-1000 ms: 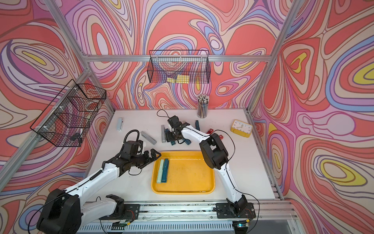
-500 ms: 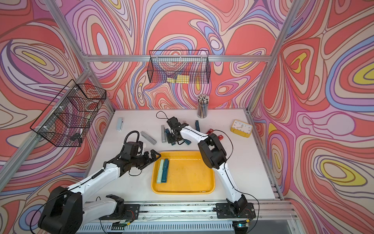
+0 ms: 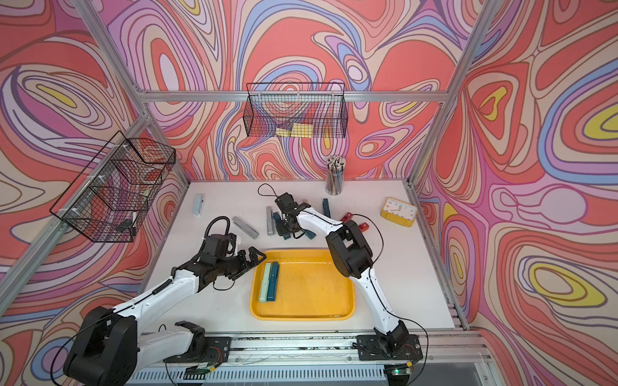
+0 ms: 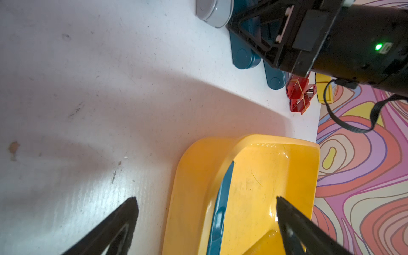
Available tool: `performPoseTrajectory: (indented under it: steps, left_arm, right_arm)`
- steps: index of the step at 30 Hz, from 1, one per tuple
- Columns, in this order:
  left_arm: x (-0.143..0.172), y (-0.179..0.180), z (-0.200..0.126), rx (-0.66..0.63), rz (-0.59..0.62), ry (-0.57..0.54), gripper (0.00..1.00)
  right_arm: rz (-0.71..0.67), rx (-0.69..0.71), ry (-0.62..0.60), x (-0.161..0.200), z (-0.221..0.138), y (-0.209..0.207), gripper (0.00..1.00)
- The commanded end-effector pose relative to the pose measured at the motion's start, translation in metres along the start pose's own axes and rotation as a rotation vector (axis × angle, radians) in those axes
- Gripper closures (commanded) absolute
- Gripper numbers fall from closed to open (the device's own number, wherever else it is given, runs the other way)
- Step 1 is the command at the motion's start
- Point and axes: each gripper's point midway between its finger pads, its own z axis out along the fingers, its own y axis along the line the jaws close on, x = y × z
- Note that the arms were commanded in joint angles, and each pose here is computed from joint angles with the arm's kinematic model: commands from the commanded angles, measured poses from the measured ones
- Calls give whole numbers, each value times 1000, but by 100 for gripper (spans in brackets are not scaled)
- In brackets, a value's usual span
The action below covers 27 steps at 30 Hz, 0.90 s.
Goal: Put the pruning pliers into the storage box
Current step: Pick up the pruning pliers from the center of the board.
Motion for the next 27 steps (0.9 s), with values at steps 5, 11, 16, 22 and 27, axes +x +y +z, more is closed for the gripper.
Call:
performPoseTrajectory:
  steps: [5, 11, 16, 22, 27]
  left_arm:
    - [-2, -2, 4, 26, -18, 5, 1]
    - [-1, -3, 1, 28, -12, 2, 1]
    - [-1, -8, -4, 46, -2, -6, 1]
    - [-4, -13, -10, 60, 27, -28, 1]
    - [1, -11, -9, 57, 27, -4, 1]
  right_arm:
    - [4, 47, 53, 17, 8, -9, 85]
    - [11, 42, 34, 12, -2, -6, 100]
    - [22, 33, 17, 11, -12, -4, 100]
    - [24, 20, -1, 6, -29, 1, 100]
    - [21, 9, -33, 0, -47, 7, 100]
